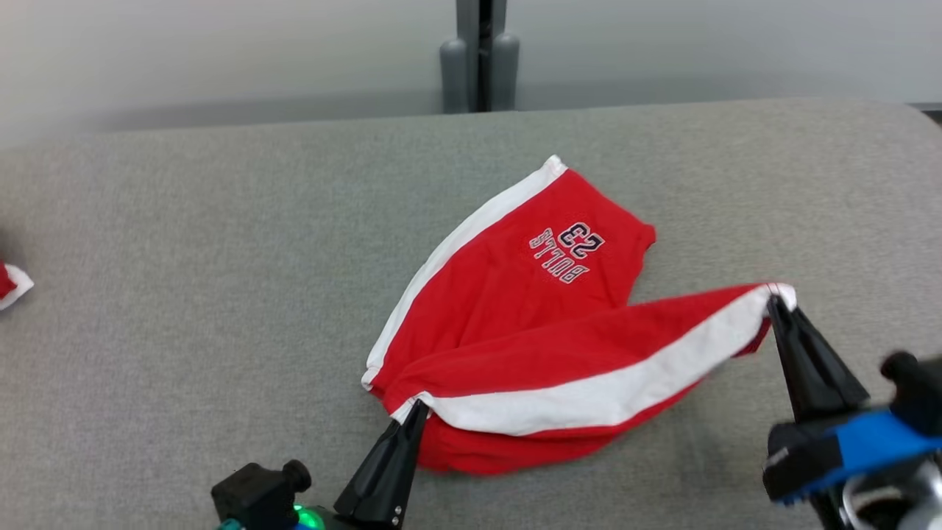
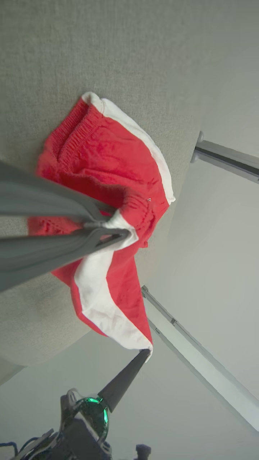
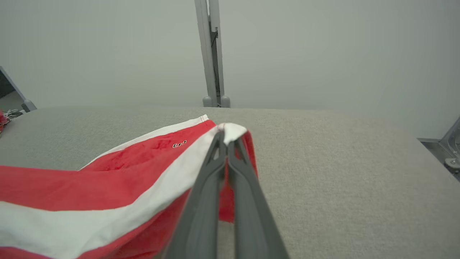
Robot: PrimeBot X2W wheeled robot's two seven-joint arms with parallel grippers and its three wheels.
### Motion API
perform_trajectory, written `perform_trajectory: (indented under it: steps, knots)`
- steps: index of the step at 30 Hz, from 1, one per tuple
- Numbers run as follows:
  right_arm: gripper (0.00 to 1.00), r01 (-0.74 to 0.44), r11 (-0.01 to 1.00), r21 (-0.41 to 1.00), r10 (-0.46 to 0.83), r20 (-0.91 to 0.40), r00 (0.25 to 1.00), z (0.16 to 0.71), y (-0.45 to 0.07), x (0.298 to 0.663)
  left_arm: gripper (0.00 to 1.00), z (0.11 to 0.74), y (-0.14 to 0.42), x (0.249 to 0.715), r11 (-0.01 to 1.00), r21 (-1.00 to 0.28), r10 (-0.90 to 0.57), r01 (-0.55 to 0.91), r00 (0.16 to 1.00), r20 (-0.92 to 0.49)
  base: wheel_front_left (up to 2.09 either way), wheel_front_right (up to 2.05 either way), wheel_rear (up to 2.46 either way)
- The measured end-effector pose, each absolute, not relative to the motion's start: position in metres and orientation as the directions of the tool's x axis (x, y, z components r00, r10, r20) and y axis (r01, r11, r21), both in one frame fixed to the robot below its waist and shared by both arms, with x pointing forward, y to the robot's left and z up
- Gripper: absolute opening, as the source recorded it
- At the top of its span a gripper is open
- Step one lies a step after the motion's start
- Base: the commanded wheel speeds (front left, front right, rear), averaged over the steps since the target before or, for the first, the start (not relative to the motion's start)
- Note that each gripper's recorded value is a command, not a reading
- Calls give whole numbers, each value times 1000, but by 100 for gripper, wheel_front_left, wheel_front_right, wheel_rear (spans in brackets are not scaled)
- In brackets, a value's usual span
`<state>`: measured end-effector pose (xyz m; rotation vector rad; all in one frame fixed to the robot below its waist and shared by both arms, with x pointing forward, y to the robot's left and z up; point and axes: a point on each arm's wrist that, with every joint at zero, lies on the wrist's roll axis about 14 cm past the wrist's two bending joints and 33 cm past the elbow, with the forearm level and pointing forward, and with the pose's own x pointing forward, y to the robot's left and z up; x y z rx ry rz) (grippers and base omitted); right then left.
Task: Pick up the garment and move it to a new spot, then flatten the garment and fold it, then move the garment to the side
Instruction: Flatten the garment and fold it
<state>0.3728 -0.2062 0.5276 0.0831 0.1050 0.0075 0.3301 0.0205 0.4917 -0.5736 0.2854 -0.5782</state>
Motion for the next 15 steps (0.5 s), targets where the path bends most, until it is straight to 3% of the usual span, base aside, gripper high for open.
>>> perform_trajectory:
  steps: [7, 15]
  knots:
    - [0, -122, 992, -11, 118, -197, 973, 505, -188, 455, 0, 452, 29, 353, 666, -722, -480, 185, 848, -225, 0, 0, 0]
    - [0, -222, 974, -46, 196, -320, 927, 468, -160, 550, 0, 419, 55, 396, 662, -750, -334, -4, 893, -300, 0, 0, 0]
